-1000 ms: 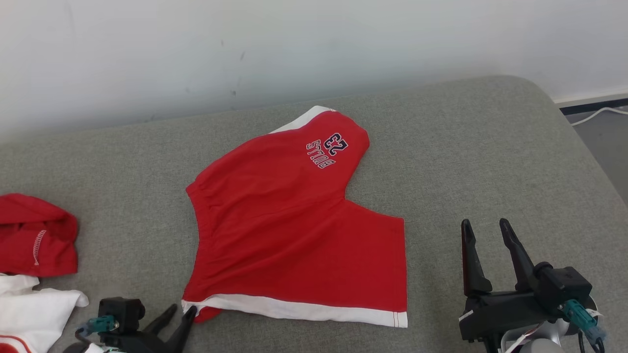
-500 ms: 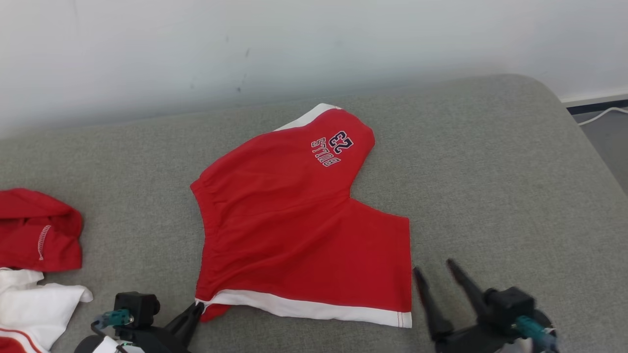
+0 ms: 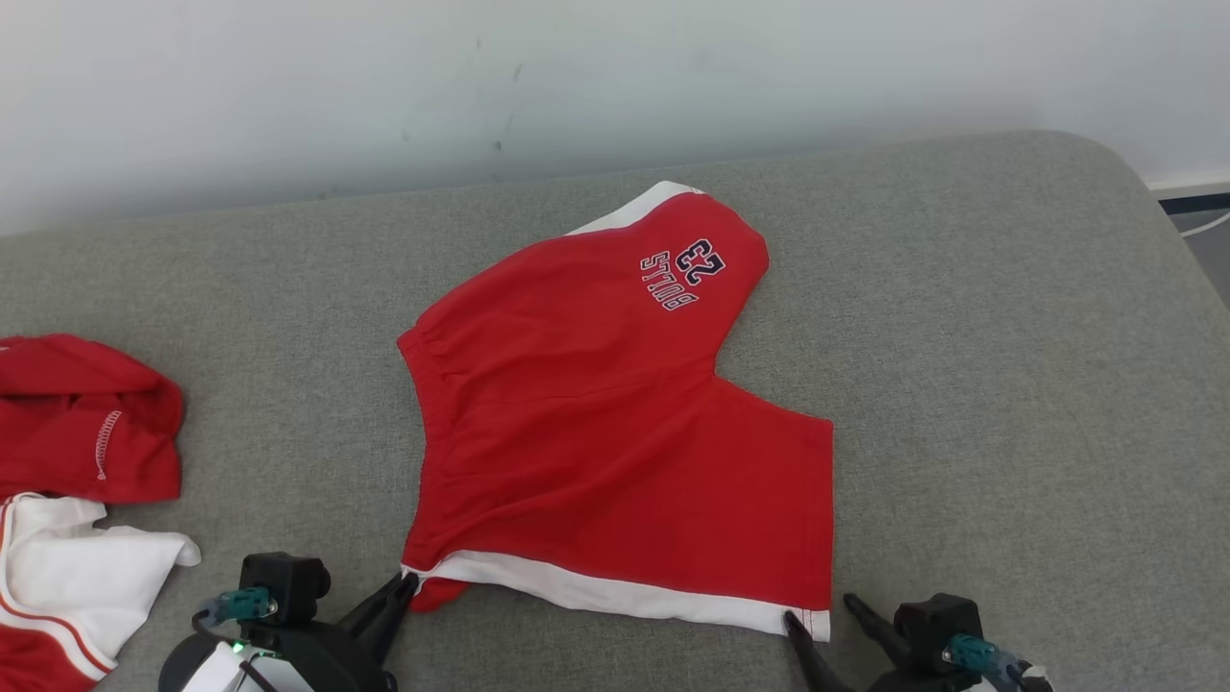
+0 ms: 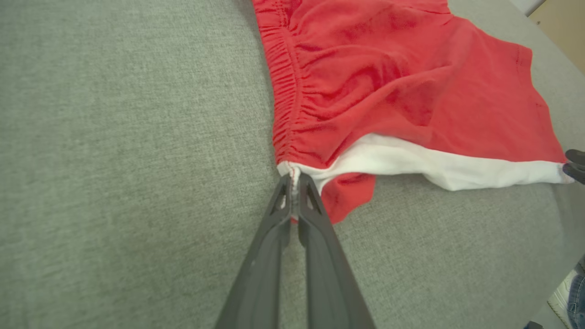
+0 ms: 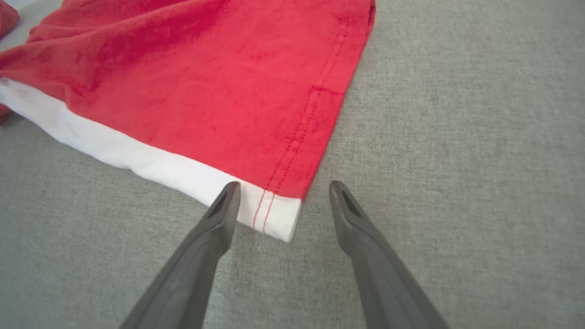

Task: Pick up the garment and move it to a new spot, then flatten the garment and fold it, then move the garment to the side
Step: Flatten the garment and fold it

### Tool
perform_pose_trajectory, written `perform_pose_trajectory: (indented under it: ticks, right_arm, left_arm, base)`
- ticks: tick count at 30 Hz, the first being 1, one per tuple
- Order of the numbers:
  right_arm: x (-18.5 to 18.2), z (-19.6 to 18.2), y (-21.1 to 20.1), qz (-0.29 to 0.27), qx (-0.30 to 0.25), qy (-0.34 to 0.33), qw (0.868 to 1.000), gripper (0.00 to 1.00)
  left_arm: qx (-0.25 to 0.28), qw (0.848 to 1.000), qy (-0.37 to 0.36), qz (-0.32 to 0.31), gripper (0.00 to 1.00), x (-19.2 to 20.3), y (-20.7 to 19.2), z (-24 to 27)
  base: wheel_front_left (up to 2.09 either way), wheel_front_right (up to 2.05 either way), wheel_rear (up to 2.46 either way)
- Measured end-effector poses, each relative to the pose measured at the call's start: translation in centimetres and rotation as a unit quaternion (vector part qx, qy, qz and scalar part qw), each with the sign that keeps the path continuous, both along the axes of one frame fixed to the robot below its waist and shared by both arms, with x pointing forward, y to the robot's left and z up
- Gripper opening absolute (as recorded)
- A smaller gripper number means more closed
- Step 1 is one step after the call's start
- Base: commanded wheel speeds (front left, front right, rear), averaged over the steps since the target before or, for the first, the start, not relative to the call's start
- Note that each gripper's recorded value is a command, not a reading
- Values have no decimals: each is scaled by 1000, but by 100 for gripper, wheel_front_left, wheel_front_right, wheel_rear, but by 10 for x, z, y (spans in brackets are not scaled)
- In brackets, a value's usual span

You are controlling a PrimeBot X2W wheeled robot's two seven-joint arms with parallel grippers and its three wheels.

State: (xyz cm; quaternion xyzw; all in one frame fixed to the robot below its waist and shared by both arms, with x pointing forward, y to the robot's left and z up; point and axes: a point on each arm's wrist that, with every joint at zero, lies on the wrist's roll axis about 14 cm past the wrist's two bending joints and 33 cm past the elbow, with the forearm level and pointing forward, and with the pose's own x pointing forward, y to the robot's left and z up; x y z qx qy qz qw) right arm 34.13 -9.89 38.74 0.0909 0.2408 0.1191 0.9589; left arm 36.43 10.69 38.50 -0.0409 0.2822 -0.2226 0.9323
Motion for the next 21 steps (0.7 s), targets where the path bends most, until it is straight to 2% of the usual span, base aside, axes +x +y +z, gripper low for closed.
perform_pose_trajectory:
  ticks: [9, 10, 11, 12, 13, 17, 21]
  right_arm:
    - [-12, -14, 1, 1, 2, 44, 999, 100]
    - [-12, -14, 0, -1, 2, 46, 999, 96]
    - [-11, -14, -1, -3, 2, 47, 999, 91]
    - [-10, -14, -1, -4, 3, 49, 999, 79]
    - [-10, -14, -1, -6, 3, 51, 999, 53]
    - [-7, -14, 1, -2, 4, 56, 998, 34]
    - [-4, -12, 4, 3, 4, 54, 999, 0]
  left_arm:
    - [-5, 1000, 4, -3, 0, 0, 0, -2]
    - [-5, 1000, 3, -4, 0, 1, 0, -2]
    - [-5, 1000, 3, -5, 0, 1, -1, -3]
    - [-5, 1000, 4, -7, 0, 1, -2, -3]
    - [-6, 1000, 4, -8, 0, 1, -3, -3]
    - [-9, 1000, 5, -12, 0, 2, -5, -3]
    - [-10, 1000, 6, -14, 0, 2, -6, -3]
  base:
    - [0, 0, 0]
    - [0, 0, 0]
    - [0, 0, 0]
    - [0, 0, 0]
    - [0, 0, 0]
    - [0, 0, 0]
    - [0, 0, 0]
